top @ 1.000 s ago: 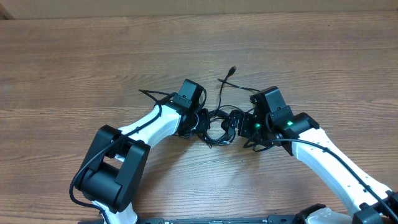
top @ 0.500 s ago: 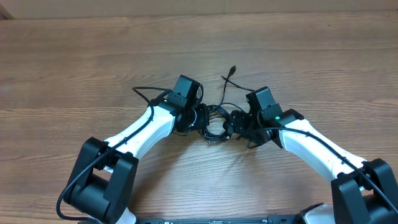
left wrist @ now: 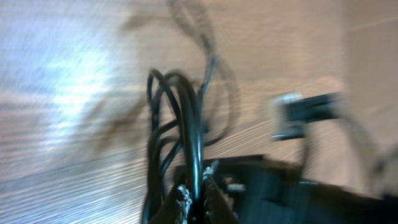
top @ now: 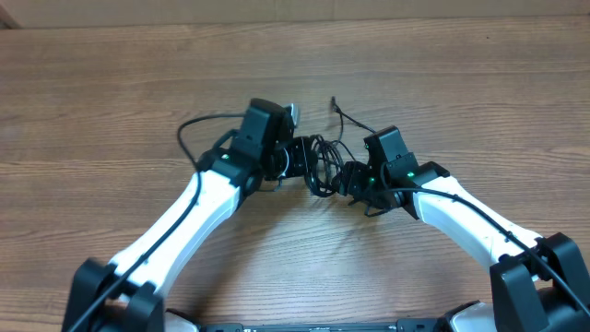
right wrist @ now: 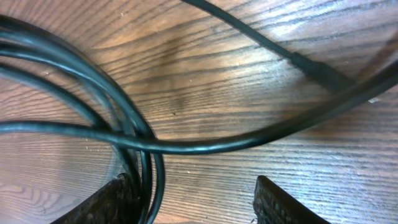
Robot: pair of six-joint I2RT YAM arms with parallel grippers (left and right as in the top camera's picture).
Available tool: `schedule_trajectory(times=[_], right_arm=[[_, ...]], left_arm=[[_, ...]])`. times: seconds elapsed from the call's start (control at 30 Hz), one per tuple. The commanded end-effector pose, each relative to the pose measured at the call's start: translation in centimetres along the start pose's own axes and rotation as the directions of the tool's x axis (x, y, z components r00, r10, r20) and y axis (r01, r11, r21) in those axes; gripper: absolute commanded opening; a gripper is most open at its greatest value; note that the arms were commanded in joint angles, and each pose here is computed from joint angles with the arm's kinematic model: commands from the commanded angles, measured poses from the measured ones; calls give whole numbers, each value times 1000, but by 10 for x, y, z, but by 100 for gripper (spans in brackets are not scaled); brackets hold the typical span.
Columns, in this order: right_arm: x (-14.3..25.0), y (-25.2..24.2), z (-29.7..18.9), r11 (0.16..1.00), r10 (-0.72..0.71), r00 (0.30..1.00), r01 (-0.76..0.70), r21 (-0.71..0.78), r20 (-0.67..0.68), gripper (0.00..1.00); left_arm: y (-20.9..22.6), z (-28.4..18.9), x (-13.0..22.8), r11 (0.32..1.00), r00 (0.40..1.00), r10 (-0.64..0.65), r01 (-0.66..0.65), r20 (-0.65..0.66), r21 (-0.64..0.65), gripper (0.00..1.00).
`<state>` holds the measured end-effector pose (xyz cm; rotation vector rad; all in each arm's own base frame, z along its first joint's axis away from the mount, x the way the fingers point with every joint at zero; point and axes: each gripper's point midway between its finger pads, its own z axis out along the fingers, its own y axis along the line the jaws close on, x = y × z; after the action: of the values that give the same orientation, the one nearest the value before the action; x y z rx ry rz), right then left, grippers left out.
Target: Untangle cables
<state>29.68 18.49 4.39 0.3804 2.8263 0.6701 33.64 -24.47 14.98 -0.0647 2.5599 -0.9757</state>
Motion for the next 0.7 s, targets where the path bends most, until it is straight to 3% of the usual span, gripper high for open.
schedule_trajectory(times=[0.0, 0.23, 0.53, 0.6, 0.67], right_arm=[[11, -12, 6, 999, 5, 1000, -4, 33, -24, 60], [15, -13, 6, 999, 9, 999, -8, 34, -41, 60], [21, -20, 5, 998, -5, 998, 9, 60, -65, 61], [21, -19, 5, 998, -18, 998, 22, 59, -65, 69], [20, -19, 5, 998, -19, 998, 23, 56, -62, 84]], left_arm=[[-38, -37, -24, 994, 994, -6, -6, 108, 110, 4], [-66, -74, -45, 979, 971, 21, -68, 238, 190, 4], [-43, -93, -56, 986, 968, -25, -17, 251, 165, 4], [-40, -92, -53, 987, 972, -3, -36, 237, 158, 4], [-33, -89, -45, 991, 977, 33, -60, 211, 123, 4]])
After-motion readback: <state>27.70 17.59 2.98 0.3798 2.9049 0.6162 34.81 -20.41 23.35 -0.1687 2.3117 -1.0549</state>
